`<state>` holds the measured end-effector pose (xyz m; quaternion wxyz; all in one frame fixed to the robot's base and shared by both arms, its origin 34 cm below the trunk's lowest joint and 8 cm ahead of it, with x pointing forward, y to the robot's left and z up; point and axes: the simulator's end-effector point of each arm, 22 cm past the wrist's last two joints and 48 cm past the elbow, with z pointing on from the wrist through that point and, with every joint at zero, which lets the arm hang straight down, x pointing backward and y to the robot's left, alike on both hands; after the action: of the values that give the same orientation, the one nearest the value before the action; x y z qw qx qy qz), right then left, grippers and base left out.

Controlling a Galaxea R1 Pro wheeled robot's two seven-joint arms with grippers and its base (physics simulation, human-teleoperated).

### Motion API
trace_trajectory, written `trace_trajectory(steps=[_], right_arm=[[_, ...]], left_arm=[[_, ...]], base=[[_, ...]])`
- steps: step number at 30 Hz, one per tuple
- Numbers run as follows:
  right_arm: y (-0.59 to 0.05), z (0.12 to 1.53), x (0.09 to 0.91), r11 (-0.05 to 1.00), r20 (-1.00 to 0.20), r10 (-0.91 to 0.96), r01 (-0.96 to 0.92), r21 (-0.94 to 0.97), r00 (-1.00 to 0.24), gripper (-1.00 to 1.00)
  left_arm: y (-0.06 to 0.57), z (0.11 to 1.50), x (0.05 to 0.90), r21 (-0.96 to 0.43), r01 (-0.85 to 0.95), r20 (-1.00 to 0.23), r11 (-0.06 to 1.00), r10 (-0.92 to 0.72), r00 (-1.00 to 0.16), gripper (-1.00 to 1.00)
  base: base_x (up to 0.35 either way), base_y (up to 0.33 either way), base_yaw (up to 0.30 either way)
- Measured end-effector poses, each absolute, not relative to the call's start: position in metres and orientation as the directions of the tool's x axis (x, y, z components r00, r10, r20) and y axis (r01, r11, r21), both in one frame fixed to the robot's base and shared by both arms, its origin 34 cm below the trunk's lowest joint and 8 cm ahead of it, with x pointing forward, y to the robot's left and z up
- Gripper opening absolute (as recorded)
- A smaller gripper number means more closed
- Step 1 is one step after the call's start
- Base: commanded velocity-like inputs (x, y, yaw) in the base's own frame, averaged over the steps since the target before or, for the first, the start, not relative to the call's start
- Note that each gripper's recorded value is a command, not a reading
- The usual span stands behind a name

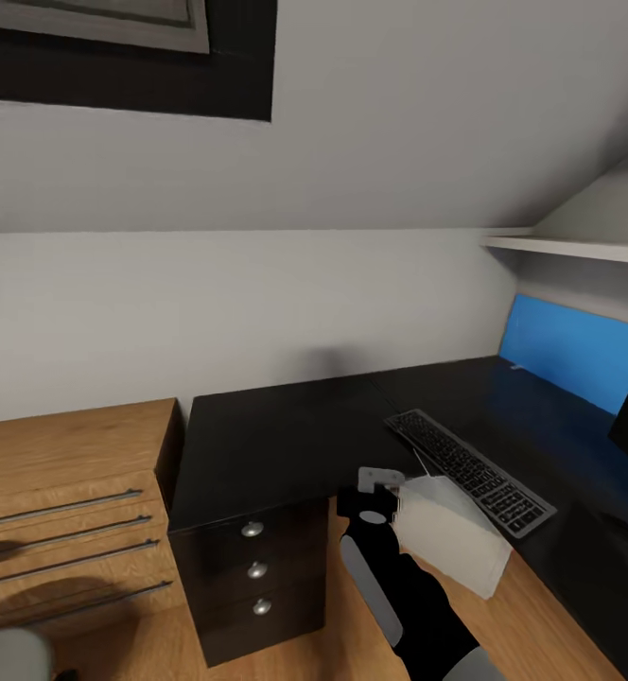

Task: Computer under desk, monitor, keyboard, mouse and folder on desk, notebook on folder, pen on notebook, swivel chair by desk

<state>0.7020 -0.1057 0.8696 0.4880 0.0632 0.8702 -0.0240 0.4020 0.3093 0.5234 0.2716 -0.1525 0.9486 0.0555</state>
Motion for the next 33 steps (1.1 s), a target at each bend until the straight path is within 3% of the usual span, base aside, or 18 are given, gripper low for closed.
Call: trace_trajectory(steps=[11, 17, 33], right_arm=[[-0.074, 0.869, 0.692, 0.999, -0.861, 0.005, 0.049, -0.023, -0.509, -1.0], [-0.075, 0.87, 0.692, 0.998, -0.862, 0.004, 0.05, -0.025, -0.508, -1.0], [-0.074, 0.869, 0.692, 0.999, -0.862, -0.001, 0.047, -0.028, -0.507, -1.0]], left_arm=[[0.3, 0.522, 0.401, 0.016, -0.305, -0.525, 0.952, -0.251, -0.813, 1.0], [0.299, 0.522, 0.401, 0.015, -0.302, -0.524, 0.953, -0.25, -0.814, 1.0], [0.302, 0.523, 0.402, 0.017, -0.308, -0.528, 0.951, -0.253, -0.811, 1.0]], base=[[0.001, -0.012, 0.029], [0.078, -0.277, 0.048], [0.035, -0.278, 0.261]])
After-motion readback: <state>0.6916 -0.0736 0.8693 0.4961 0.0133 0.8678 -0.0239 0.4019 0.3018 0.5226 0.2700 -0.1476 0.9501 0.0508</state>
